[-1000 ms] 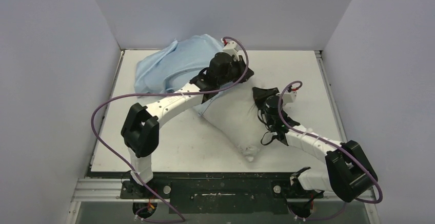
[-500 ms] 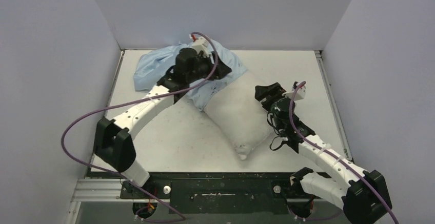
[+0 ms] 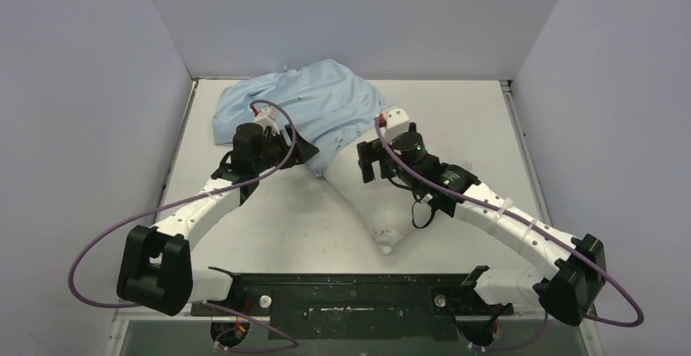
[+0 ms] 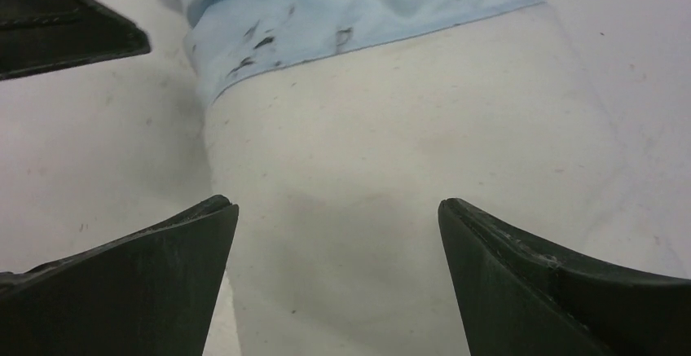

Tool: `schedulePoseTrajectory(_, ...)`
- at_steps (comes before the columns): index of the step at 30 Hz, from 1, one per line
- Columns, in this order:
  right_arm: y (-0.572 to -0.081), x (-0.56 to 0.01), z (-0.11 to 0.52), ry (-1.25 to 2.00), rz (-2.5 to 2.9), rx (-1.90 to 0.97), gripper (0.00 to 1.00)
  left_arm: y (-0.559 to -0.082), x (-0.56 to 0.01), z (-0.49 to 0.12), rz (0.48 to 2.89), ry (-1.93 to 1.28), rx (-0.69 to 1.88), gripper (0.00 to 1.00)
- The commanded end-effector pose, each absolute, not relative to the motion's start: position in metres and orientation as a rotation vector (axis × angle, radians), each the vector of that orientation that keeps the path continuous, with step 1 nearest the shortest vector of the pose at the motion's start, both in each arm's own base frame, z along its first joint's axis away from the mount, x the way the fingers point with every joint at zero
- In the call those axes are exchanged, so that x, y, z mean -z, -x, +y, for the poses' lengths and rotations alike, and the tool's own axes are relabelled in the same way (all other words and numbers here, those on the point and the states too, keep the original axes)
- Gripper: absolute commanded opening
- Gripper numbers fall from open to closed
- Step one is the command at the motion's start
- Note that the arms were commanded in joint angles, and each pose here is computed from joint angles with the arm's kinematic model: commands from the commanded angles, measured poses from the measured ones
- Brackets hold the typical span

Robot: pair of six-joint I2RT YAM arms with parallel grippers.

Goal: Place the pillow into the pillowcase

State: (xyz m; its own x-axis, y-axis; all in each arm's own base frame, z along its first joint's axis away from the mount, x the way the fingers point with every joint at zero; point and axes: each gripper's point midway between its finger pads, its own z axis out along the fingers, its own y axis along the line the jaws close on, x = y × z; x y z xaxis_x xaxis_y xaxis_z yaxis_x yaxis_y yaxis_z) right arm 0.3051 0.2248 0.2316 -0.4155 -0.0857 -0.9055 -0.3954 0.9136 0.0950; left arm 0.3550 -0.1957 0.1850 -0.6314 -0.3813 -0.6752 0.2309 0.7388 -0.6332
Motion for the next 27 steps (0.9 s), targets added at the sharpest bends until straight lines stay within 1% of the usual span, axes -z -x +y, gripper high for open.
schedulePoseTrajectory(1,-0.284,-0.212,0.24,0.697,2.044,-0.19,1.0,-0.359,-0.204,-0.209,1.921,0.094,1.044,0.64)
schedulePoseTrajectory(6,-0.288,-0.187,0.259,0.795,2.088,-0.113,1.0,-0.363,-0.181,-0.22,1.938,0.12,1.121,0.65)
schedulePoseTrajectory(12,-0.305,-0.16,0.276,0.824,2.119,-0.067,0.97,-0.365,-0.158,-0.231,1.96,0.16,1.189,0.66)
schedulePoseTrajectory(13,-0.309,-0.155,0.276,0.815,2.127,-0.048,0.95,-0.365,-0.154,-0.233,1.972,0.161,1.189,0.64)
schedulePoseTrajectory(14,-0.313,-0.15,0.277,0.807,2.133,-0.041,0.9,-0.366,-0.152,-0.235,1.978,0.162,1.194,0.58)
schedulePoseTrajectory(15,-0.317,-0.145,0.278,0.797,2.141,-0.046,0.81,-0.365,-0.15,-0.237,1.986,0.16,1.205,0.5)
schedulePoseTrajectory(16,-0.321,-0.143,0.28,0.764,2.146,-0.065,0.68,-0.363,-0.149,-0.238,2.0,0.164,1.211,0.37)
schedulePoseTrajectory(17,-0.326,-0.142,0.281,0.726,2.148,-0.085,0.52,-0.362,-0.146,-0.236,2.027,0.172,1.201,0.26)
schedulePoseTrajectory(18,-0.33,-0.142,0.282,0.677,2.149,-0.114,0.37,-0.359,-0.143,-0.234,2.065,0.175,1.174,0.17)
schedulePoseTrajectory(19,-0.333,-0.141,0.282,0.63,2.15,-0.15,0.21,-0.357,-0.142,-0.229,2.096,0.167,1.127,0.11)
schedulePoseTrajectory(20,-0.337,-0.142,0.282,0.573,2.146,-0.187,0.08,-0.353,-0.14,-0.225,2.135,0.16,1.074,0.05)
schedulePoseTrajectory(21,-0.34,-0.142,0.282,0.521,2.143,-0.227,0.0,-0.349,-0.141,-0.22,2.159,0.149,1.03,0.0)
schedulePoseTrajectory(24,-0.349,-0.152,0.283,0.362,2.081,-0.349,0.0,-0.332,-0.15,-0.212,2.186,0.128,0.965,0.0)
schedulePoseTrajectory(27,-0.361,-0.165,0.291,0.227,2.008,-0.483,0.0,-0.314,-0.151,-0.217,2.221,0.103,0.979,0.0)
